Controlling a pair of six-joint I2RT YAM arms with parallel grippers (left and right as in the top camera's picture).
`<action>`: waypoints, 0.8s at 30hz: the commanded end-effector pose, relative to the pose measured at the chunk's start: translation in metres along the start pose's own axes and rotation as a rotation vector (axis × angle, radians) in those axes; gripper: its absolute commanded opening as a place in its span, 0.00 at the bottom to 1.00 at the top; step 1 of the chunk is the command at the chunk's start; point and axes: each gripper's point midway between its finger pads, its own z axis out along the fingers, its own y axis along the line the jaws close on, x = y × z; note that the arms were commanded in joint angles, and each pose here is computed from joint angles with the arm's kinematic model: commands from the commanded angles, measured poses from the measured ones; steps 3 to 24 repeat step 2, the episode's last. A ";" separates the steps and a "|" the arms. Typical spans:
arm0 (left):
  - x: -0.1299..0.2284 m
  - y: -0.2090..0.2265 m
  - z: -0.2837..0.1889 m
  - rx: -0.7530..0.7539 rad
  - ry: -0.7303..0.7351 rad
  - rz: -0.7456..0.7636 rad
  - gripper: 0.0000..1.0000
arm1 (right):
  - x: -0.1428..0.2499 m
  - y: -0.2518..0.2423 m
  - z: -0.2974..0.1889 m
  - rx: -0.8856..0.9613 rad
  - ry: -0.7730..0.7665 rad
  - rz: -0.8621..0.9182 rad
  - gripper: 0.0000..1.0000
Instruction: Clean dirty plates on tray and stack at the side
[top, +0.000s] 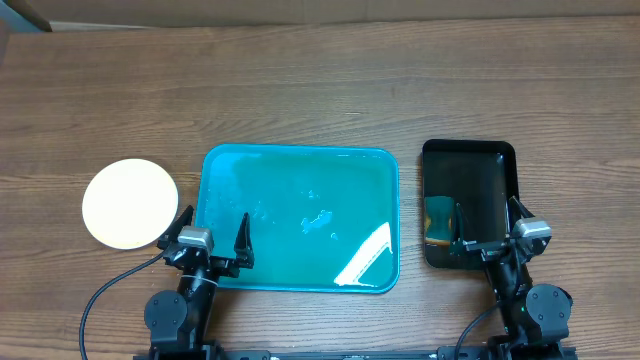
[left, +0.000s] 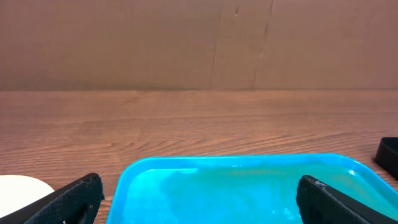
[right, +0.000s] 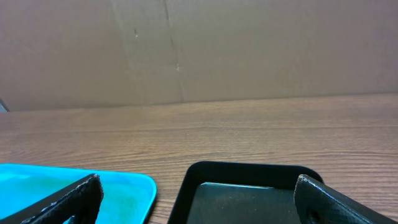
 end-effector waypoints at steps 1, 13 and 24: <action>-0.001 0.000 0.000 -0.005 -0.007 0.024 1.00 | 0.001 -0.001 0.000 0.001 -0.007 -0.007 1.00; -0.001 0.000 0.000 -0.005 -0.008 0.024 1.00 | 0.001 -0.001 0.000 0.001 -0.007 -0.007 1.00; -0.001 0.000 0.000 -0.005 -0.008 0.024 1.00 | 0.001 -0.001 0.000 0.001 -0.007 -0.007 1.00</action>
